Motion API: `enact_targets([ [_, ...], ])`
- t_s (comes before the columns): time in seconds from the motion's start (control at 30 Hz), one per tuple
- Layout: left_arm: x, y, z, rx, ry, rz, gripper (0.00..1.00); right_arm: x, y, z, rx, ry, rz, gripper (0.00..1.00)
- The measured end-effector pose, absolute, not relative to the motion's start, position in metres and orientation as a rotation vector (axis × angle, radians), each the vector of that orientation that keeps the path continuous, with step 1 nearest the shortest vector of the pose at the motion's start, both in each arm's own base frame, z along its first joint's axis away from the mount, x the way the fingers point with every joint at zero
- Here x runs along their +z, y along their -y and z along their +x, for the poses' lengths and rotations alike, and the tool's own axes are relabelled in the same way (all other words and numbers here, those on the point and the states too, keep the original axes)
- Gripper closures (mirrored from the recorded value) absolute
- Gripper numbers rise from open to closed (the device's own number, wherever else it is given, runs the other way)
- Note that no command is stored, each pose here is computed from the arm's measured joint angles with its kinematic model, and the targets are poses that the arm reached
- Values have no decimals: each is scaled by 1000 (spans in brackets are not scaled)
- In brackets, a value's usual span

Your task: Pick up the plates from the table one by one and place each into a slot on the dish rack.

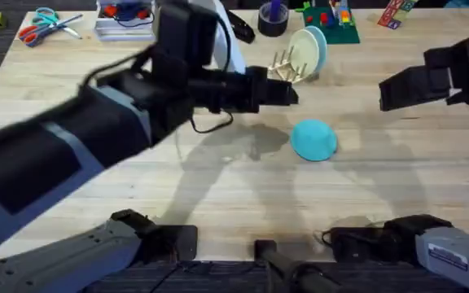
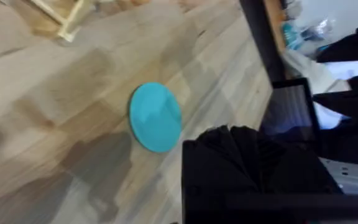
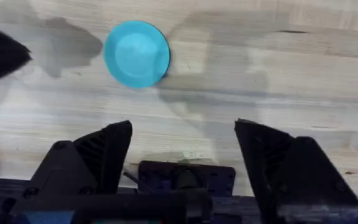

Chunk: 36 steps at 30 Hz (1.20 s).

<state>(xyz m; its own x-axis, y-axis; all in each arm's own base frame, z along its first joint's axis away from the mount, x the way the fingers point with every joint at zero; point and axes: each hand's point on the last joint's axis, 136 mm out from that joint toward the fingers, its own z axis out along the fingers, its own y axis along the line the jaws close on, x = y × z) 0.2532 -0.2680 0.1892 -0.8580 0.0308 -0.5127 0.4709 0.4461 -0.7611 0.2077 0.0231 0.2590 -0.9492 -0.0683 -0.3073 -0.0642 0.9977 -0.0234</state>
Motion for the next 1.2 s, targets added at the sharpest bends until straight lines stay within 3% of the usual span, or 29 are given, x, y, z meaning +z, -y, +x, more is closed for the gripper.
enact_targets([
  [0.43,167,295,232,-1528,-2312,354,959,259,-23,208,-19,-2827,-97,6],
  [1.2,76,320,235,-1532,-2524,302,959,259,-23,208,-19,-2827,-96,9],
])
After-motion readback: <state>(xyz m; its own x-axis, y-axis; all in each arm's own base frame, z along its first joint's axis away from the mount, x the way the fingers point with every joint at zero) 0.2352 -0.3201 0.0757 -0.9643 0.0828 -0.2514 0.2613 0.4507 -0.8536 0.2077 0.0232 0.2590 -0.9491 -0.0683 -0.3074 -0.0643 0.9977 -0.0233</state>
